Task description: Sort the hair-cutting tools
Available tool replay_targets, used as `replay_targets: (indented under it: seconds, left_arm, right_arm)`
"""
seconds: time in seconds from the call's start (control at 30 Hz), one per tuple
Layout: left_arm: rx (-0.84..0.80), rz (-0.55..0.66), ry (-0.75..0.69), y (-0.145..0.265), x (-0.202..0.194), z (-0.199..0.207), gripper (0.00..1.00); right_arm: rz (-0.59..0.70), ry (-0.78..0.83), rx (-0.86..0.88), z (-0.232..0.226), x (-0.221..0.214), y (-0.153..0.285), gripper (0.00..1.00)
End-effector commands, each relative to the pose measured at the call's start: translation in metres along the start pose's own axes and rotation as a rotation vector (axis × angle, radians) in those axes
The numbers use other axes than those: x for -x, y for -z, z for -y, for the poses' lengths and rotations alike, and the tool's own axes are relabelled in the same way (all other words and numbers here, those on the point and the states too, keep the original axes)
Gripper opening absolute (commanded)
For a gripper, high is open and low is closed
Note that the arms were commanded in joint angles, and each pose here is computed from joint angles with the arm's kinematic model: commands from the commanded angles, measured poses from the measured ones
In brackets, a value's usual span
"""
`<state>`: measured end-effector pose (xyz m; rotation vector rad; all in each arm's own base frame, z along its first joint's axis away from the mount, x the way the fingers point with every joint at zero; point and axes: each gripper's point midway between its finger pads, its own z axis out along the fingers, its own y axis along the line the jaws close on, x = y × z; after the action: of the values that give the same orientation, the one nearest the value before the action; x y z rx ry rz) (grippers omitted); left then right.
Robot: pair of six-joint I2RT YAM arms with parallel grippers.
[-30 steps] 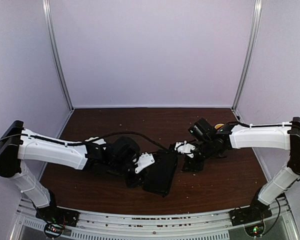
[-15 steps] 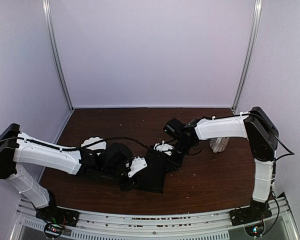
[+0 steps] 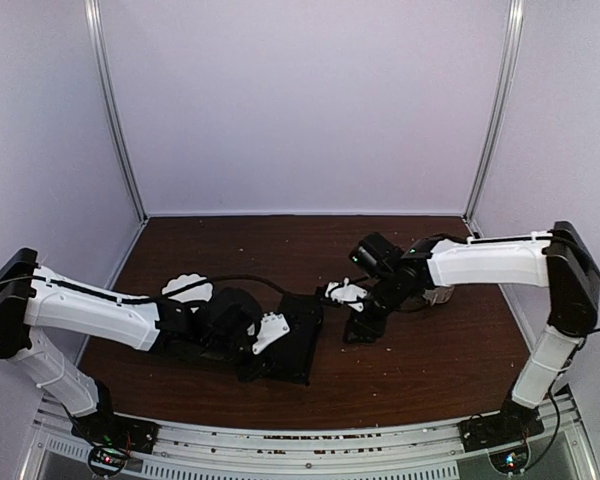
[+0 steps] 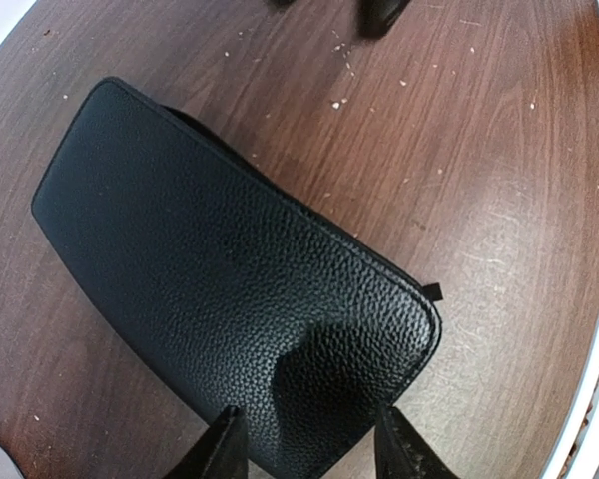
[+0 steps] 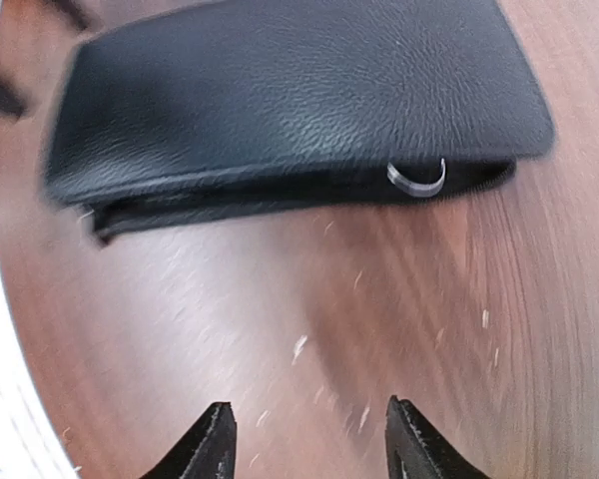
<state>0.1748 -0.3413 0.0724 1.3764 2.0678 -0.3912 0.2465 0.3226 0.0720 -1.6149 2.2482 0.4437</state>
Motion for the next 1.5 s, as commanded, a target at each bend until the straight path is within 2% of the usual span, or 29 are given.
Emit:
replay_targets:
  seconds: [0.0, 0.17, 0.5, 0.7, 1.47]
  left_arm:
    - [-0.043, 0.018, -0.057, -0.003, -0.002, 0.008, 0.47]
    - [-0.091, -0.017, -0.098, -0.024, -0.009, 0.018, 0.47]
    - [-0.002, -0.015, -0.039, -0.058, 0.007, 0.002, 0.40]
    - [-0.015, 0.046, 0.047, -0.061, 0.018, -0.004, 0.36]
    - [-0.042, 0.061, 0.098, -0.059, 0.015, -0.002, 0.33]
  right_arm:
    - [0.132, 0.021, -0.022, -0.021, -0.004, 0.031, 0.53]
    - [0.226, 0.026, 0.006, -0.040, -0.012, 0.029, 0.52]
    - [0.166, -0.037, 0.060, -0.053, -0.017, -0.011, 0.51]
    - [0.175, -0.052, 0.097, -0.063, -0.008, -0.024, 0.51]
    - [0.252, -0.213, 0.123, -0.073, 0.020, -0.050, 0.51]
